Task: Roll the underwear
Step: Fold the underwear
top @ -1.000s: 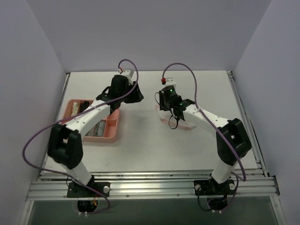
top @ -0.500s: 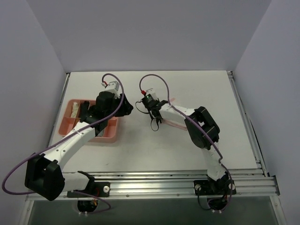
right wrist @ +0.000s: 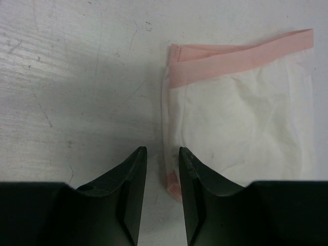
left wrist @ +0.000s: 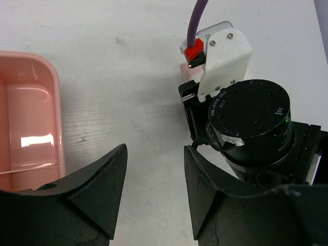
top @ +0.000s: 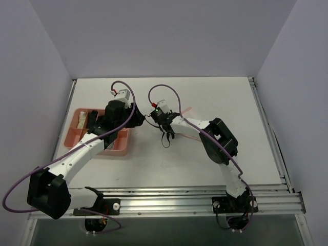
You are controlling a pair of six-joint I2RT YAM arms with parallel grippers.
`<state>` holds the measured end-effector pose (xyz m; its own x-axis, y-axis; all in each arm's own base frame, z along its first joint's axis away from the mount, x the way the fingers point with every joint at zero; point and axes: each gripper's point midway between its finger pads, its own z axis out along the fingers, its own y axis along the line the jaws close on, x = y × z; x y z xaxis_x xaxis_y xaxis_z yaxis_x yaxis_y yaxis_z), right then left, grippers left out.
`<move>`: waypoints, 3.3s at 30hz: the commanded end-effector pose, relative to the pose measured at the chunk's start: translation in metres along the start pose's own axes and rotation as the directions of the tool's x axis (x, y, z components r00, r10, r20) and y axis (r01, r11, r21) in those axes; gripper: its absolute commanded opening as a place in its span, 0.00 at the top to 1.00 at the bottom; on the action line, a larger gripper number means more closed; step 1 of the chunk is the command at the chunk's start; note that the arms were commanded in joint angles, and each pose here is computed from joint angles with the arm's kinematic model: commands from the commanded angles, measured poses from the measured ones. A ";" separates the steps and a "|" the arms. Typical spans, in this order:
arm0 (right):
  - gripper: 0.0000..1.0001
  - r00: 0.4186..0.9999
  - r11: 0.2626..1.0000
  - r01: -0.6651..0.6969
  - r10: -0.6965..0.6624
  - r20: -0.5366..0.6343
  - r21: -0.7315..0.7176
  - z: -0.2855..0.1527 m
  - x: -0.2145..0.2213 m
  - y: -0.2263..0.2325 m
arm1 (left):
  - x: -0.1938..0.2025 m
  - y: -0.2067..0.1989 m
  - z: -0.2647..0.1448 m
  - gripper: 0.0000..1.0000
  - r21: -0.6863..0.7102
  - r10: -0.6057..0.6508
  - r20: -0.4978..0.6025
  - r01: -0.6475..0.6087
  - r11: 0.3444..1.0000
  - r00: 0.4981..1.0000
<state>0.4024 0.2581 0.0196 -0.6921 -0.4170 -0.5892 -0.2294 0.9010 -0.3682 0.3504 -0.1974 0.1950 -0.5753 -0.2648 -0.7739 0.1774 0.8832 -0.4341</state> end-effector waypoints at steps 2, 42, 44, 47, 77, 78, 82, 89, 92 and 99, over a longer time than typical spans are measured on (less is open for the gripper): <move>0.72 1.000 0.999 0.023 -0.023 -0.020 0.031 -0.008 0.006 -0.011 | -0.022 -0.008 -0.004 0.43 0.030 0.002 0.081 -0.004 1.000 0.997; 1.00 0.993 0.937 -0.076 0.102 0.061 -0.340 -0.087 0.002 0.034 | -0.044 0.051 0.017 0.47 0.023 -0.236 0.034 0.235 0.972 0.971; 1.00 0.991 0.922 -0.084 0.116 0.063 -0.377 -0.095 -0.006 0.035 | -0.039 0.050 0.021 0.47 0.033 -0.228 0.010 0.227 0.973 0.974; 1.00 0.990 0.893 -0.099 0.133 0.047 -0.439 -0.101 -0.016 0.035 | -0.038 0.043 0.028 0.46 0.080 -0.209 -0.018 0.209 0.974 0.978; 1.00 0.954 0.743 -0.263 0.296 -0.050 -0.616 -0.030 -0.046 -0.030 | 0.012 -0.008 0.098 0.46 0.167 -0.059 -0.223 0.098 0.981 0.973; 1.00 0.950 0.737 -0.279 0.304 -0.067 -0.615 -0.028 -0.038 -0.030 | 0.012 -0.014 0.100 0.46 0.175 -0.052 -0.222 0.092 0.980 0.974; 1.00 0.930 0.718 -0.315 0.365 -0.049 -0.621 -0.023 -0.044 -0.045 | 0.020 -0.027 0.108 0.46 0.184 -0.033 -0.242 0.079 0.980 0.970; 1.00 0.907 0.706 -0.365 0.416 -0.061 -0.607 -0.009 -0.040 -0.061 | 0.031 -0.040 0.119 0.46 0.188 -0.010 -0.266 0.062 0.980 0.964; 1.00 0.907 0.709 -0.368 0.417 -0.064 -0.602 -0.005 -0.039 -0.066 | 0.036 -0.042 0.124 0.46 0.186 -0.006 -0.278 0.060 0.981 0.960; 1.00 0.891 0.701 -0.407 0.445 -0.087 -0.585 0.005 -0.033 -0.075 | 0.044 -0.052 0.133 0.46 0.212 0.008 -0.292 0.057 0.976 0.956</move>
<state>0.4407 0.2049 0.0454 -0.8026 0.0077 -0.5965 -0.2749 0.8826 0.3813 0.4118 -0.2930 0.1054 -0.8103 -0.1380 -0.5695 0.2631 0.7827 -0.5640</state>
